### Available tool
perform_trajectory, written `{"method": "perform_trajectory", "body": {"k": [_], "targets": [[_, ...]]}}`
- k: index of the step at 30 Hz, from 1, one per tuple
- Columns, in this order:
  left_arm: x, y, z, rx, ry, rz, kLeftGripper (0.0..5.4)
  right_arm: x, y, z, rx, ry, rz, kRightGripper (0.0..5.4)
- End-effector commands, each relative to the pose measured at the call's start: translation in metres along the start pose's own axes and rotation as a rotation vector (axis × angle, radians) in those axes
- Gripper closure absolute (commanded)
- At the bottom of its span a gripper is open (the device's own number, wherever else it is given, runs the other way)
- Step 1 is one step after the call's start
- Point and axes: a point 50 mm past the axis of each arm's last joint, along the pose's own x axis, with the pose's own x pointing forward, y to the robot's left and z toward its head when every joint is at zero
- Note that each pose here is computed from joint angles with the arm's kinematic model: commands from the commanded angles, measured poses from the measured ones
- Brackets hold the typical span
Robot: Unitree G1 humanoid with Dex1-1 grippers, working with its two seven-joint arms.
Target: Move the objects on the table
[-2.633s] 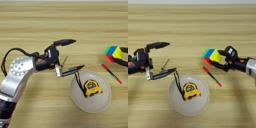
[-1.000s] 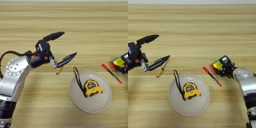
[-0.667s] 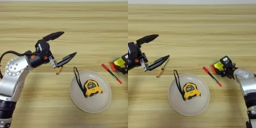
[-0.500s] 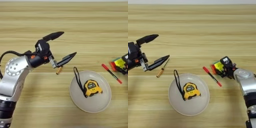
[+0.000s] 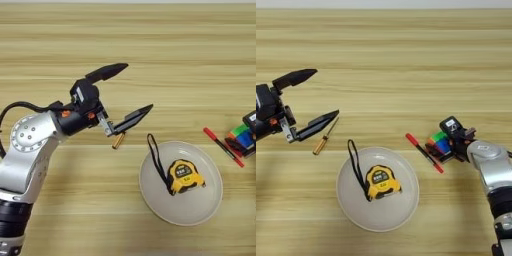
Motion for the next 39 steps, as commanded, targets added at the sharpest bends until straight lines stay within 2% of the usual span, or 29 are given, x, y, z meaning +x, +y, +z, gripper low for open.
{"method": "perform_trajectory", "body": {"k": [1, 14, 17, 22, 29, 33, 35, 39], "targets": [[-0.002, 0.002, 0.000, 0.009, 0.003, 0.003, 0.00, -0.003, -0.003, 0.011, -0.020, -0.036, -0.006, 0.01], [-0.002, 0.004, -0.006, -0.002, 0.027, 0.039, 0.00, -0.014, -0.006, 0.052, -0.037, -0.216, -0.035, 0.01], [-0.001, 0.006, -0.011, -0.002, 0.052, 0.073, 0.00, -0.017, -0.005, 0.061, -0.035, -0.261, -0.035, 0.01], [0.000, 0.013, -0.020, -0.026, 0.111, 0.164, 0.00, -0.020, -0.002, 0.076, -0.005, -0.345, -0.051, 0.01], [0.000, 0.015, -0.037, -0.042, 0.225, 0.239, 0.00, -0.034, -0.010, 0.114, 0.080, -0.615, -0.152, 0.01], [0.001, 0.013, -0.049, -0.054, 0.287, 0.260, 0.00, -0.044, -0.008, 0.130, 0.064, -0.752, -0.185, 0.01], [0.000, 0.011, -0.054, -0.042, 0.321, 0.267, 0.00, -0.050, -0.007, 0.136, 0.054, -0.816, -0.200, 0.01], [-0.002, 0.009, -0.072, -0.097, 0.398, 0.311, 0.00, -0.063, -0.003, 0.149, 0.060, -0.959, -0.198, 0.01]]}}
